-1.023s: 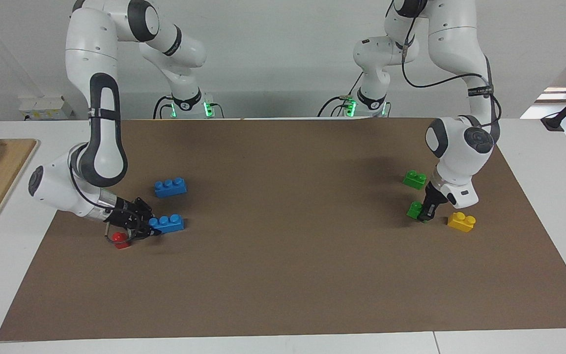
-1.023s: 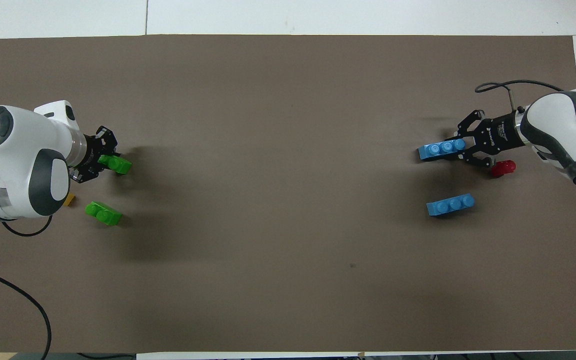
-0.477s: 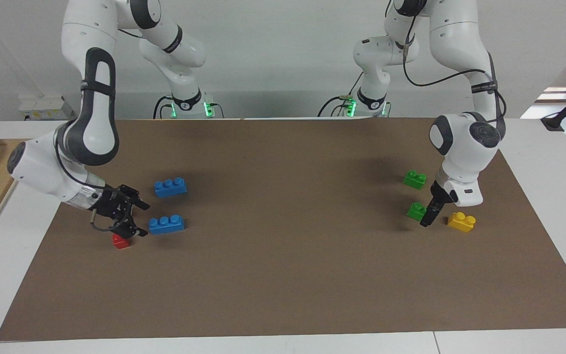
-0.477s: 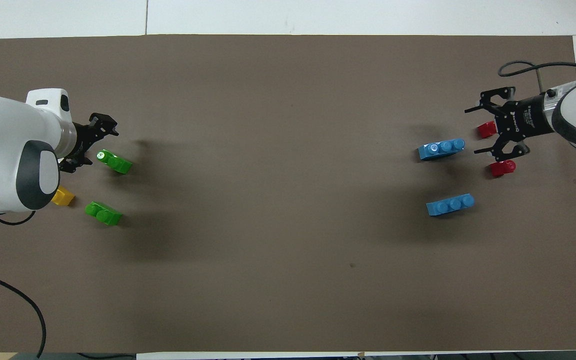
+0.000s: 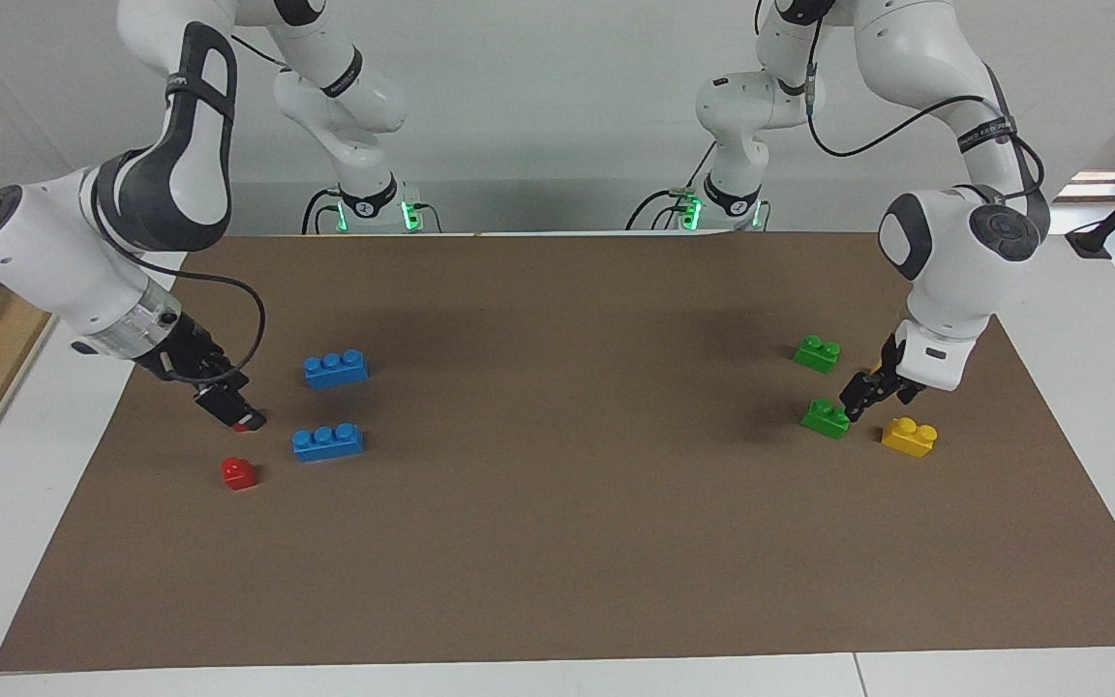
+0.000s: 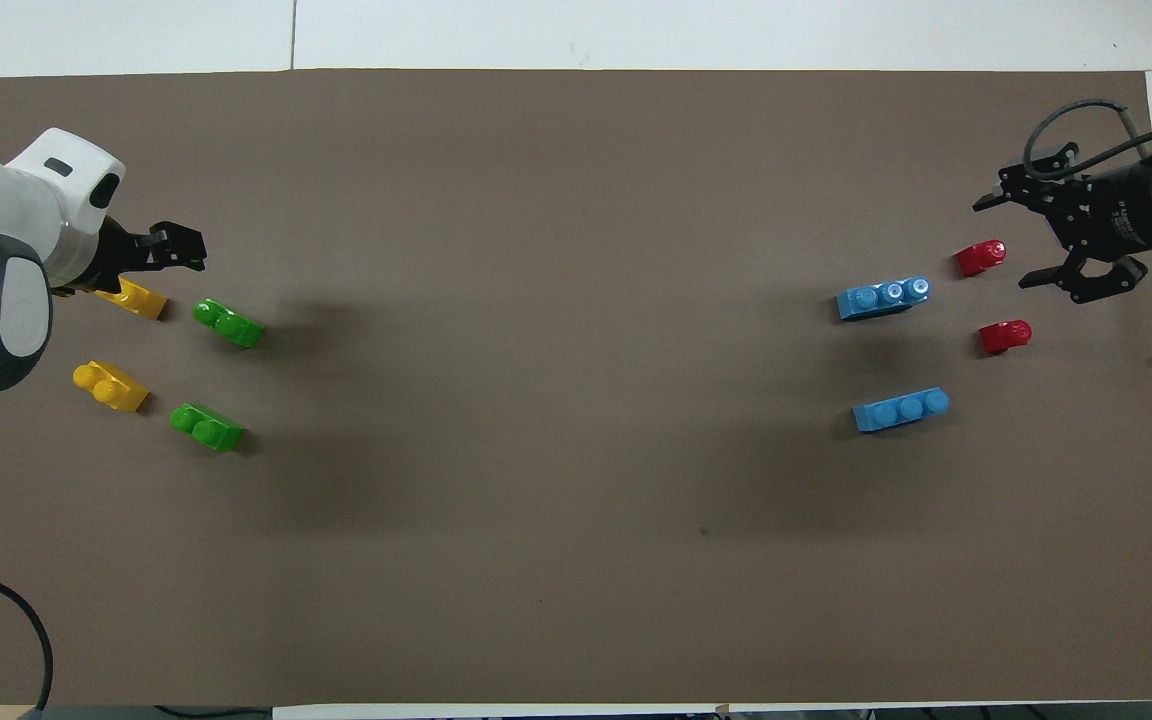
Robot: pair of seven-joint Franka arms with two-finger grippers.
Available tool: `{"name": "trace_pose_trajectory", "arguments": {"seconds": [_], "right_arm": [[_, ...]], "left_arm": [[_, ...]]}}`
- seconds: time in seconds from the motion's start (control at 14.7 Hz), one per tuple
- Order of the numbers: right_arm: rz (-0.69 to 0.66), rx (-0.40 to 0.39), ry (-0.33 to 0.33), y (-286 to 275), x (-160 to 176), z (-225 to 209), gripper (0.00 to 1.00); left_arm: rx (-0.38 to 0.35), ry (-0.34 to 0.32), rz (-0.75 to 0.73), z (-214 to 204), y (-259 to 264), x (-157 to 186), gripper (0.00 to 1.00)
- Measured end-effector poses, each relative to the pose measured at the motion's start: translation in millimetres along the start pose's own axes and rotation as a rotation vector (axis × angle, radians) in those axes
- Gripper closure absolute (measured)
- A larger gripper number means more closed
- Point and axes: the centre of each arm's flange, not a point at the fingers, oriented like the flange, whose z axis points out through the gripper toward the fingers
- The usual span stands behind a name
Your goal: Remove green block with left arm and hold with right
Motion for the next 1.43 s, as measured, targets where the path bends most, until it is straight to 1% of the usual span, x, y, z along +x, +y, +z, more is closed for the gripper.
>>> {"name": "trace_pose_trajectory", "arguments": {"seconds": [0.14,0.2,0.34,0.55,0.61,0.75,0.89,1.09,1.43], "right_arm": [[-0.185,-0.052,0.045,-4.4,-8.3,-27.9,0.01],[-0.275,-0.07,0.068,-8.3,-16.0,-44.0,0.0],[-0.417,-0.106,0.101,-15.6,-41.1,-80.4,0.0],[-0.57,-0.155,0.096,-17.6,-79.7,-126.6,0.01],[-0.623,-0.167,0.089,-15.9,-86.4,-138.4,0.0],[-0.712,-0.198,0.083,-12.2,-89.2,-150.5,0.0],[-0.75,-0.231,0.079,-8.7,-86.7,-149.9,0.0],[-0.777,-0.274,0.079,-11.5,-88.3,-143.7,0.0],[-0.789,-0.286,0.078,-15.6,-92.4,-140.2,0.0]], "left_arm": [[0.006,-0.008,0.035,-22.1,-1.3,-6.7,0.0],[0.008,-0.009,0.055,-33.3,-0.7,-10.5,0.0],[0.013,-0.018,0.093,-59.0,1.6,-21.4,0.0],[0.024,-0.039,0.141,-102.7,0.1,-43.5,0.0],[0.029,-0.051,0.148,-117.4,-0.8,-51.8,0.0],[0.035,-0.072,0.166,-140.1,0.6,-64.7,0.0],[0.037,-0.076,0.183,-151.3,5.9,-70.7,0.0],[0.038,-0.076,0.191,-153.1,9.3,-72.0,0.0],[0.012,-0.071,0.185,-156.7,10.6,-71.4,0.0]]}}
